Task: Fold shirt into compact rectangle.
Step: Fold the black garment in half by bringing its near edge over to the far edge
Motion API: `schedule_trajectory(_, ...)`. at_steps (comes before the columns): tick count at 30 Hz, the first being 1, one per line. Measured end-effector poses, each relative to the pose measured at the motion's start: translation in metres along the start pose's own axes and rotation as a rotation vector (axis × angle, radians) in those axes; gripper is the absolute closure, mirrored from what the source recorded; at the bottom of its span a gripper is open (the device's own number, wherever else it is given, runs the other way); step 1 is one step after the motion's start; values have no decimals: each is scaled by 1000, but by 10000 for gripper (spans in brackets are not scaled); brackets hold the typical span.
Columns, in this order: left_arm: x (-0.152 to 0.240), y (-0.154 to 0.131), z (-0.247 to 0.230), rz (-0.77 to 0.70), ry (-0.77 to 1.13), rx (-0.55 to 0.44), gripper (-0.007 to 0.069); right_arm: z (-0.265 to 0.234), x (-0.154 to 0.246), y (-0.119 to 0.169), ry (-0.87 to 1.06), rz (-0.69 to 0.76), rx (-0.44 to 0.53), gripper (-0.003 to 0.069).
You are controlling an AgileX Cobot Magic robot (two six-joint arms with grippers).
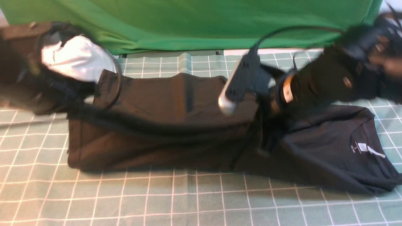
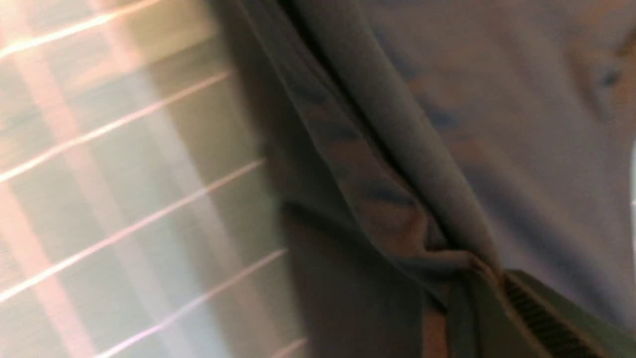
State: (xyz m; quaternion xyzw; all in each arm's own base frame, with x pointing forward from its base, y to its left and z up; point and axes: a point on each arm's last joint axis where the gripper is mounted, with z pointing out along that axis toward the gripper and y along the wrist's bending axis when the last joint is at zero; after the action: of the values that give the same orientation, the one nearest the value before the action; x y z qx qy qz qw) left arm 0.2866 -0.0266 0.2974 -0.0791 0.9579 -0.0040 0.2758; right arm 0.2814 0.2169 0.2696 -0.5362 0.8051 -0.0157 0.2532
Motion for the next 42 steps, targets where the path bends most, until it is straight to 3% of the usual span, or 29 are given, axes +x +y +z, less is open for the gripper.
schedule_trajectory(8,-71,17,58,-93,-15,-50,602,45,-32,-56,-16,10,57,631)
schedule_trajectory(17,-109,26,118,-106,-1,-66,602,103,-58,-95,-38,23,101,631)
schedule_trajectory(29,-119,31,157,-89,13,-91,589,147,-65,-109,-91,32,143,604)
schedule_trajectory(32,-120,31,158,-88,5,-90,552,148,-67,-110,-115,36,159,527)
schedule_trajectory(36,-122,32,157,-67,-6,-106,410,140,-67,-111,-110,56,156,302)
schedule_trajectory(38,-126,34,153,-49,-7,-129,330,128,-67,-112,-88,84,144,252)
schedule_trajectory(42,-138,36,137,-35,0,-169,215,88,-68,-115,-52,146,142,263)
